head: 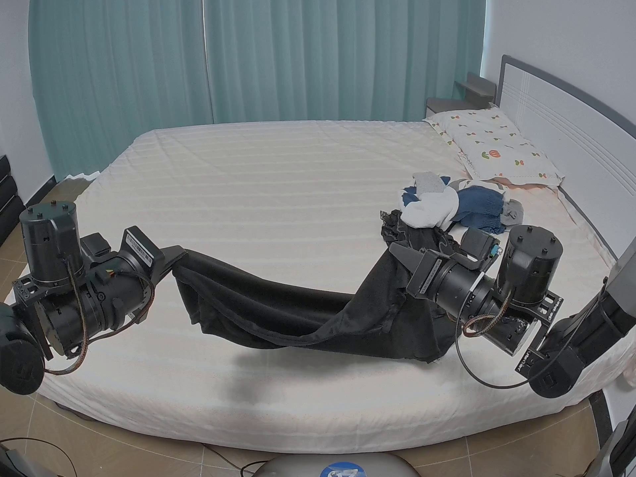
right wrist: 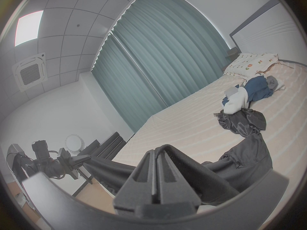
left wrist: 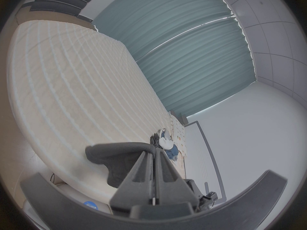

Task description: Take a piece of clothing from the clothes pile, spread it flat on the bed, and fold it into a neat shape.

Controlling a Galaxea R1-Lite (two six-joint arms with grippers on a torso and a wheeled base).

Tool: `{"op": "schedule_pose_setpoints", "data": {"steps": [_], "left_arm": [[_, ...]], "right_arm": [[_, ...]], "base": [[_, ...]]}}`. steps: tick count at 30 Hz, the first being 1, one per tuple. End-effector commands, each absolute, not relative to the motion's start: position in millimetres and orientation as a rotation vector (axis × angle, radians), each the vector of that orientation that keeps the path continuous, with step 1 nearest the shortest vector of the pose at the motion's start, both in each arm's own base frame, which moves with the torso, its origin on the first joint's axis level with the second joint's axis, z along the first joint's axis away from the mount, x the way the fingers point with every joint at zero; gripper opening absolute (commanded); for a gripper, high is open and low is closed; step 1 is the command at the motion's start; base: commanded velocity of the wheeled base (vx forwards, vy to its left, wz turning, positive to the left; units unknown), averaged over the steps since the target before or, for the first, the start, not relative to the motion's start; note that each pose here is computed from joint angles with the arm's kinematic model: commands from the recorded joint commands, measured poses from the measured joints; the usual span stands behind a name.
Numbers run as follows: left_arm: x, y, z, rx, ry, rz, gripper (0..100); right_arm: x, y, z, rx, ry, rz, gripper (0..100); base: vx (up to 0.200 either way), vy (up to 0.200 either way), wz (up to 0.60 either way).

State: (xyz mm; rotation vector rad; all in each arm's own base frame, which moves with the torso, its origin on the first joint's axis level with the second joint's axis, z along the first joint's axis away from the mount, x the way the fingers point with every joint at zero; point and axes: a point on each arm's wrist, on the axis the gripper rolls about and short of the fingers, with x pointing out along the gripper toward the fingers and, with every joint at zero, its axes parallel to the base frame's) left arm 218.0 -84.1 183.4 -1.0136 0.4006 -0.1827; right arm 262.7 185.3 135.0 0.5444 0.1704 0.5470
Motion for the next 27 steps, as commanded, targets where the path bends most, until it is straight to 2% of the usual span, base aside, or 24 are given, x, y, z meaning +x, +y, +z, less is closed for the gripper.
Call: {"op": "schedule_pose_setpoints", "data": {"steps": [1, 9, 12, 27], "left_arm": [[218.0, -84.7, 183.2, -1.014, 0.403, -0.184, 0], [218.5, -84.9, 181.3, -1.01, 0.41, -0.181, 0], [218.5, -84.9, 179.3, -0.995, 0.414, -0.179, 0], [223.1, -84.5, 175.3, -1.0, 0.426, -0.167, 0]], "right_arm": [[264.1, 187.0, 134.0, 0.544, 0.171, 0.549, 0], [265.5, 189.3, 130.6, 0.54, 0.181, 0.549, 0], [266.6, 188.1, 130.1, 0.54, 0.181, 0.544, 0], [268.2, 186.8, 127.2, 0.541, 0.186, 0.535, 0]], "base": [[-0.2, 0.2, 0.0], [-0.2, 0.2, 0.0], [0.0, 0.2, 0.0], [0.0, 0.0, 0.0]]}}
